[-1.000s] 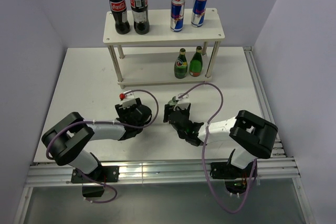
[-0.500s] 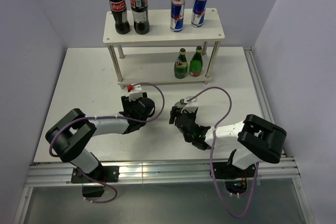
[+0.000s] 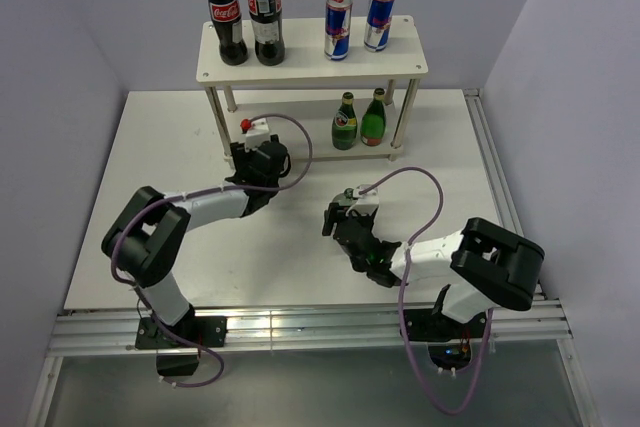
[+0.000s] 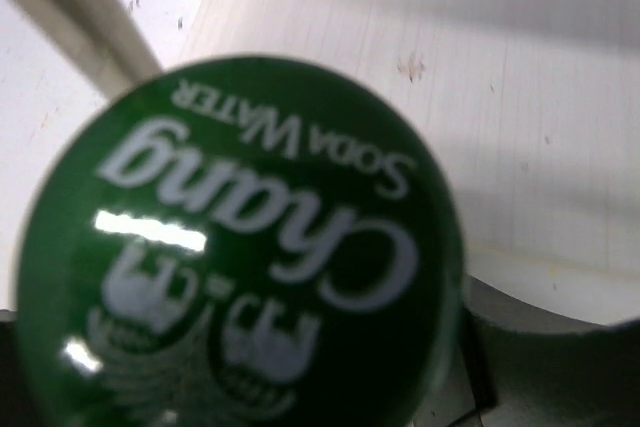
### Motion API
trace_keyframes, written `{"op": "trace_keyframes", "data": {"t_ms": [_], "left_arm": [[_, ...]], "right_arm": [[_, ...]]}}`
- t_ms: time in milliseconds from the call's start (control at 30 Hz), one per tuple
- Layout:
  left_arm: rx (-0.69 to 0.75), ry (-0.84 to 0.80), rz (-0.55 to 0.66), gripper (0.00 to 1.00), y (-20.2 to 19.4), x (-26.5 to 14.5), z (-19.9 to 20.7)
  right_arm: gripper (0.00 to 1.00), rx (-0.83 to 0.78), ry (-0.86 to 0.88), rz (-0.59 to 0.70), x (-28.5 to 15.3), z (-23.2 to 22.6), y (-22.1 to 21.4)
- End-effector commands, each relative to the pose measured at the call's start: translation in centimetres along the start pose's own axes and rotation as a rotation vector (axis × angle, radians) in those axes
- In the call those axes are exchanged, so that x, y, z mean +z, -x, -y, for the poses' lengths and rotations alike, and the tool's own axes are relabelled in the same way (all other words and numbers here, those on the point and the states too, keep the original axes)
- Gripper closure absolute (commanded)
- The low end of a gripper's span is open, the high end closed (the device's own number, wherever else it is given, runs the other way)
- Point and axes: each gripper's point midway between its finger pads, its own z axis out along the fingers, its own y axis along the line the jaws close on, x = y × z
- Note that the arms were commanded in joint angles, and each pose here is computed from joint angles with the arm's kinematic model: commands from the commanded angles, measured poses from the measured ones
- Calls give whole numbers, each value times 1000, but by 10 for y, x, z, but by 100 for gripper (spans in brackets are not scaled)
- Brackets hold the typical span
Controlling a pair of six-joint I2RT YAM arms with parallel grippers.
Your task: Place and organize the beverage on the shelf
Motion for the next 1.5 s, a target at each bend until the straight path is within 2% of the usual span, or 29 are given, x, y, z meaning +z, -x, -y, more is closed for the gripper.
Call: {"op": "trace_keyframes", "data": {"t_ms": [0, 367, 867, 1100, 1467], "left_arm": [[-117, -39, 131, 100, 64, 16, 21], [-127, -19, 164, 100, 94, 51, 24], [-221, -42, 236, 100, 126, 29, 12], [-205, -40, 253, 100, 127, 36, 18], [-195, -9, 232, 100, 104, 82, 30]], "right_arm": [[100, 81, 0, 42, 4, -5, 8], [100, 69, -3, 30, 9, -6, -2], [100, 55, -5, 6, 16, -9, -14], [100, 56, -3, 3, 18, -10, -17], [100, 50, -4, -1, 19, -10, -20]]}}
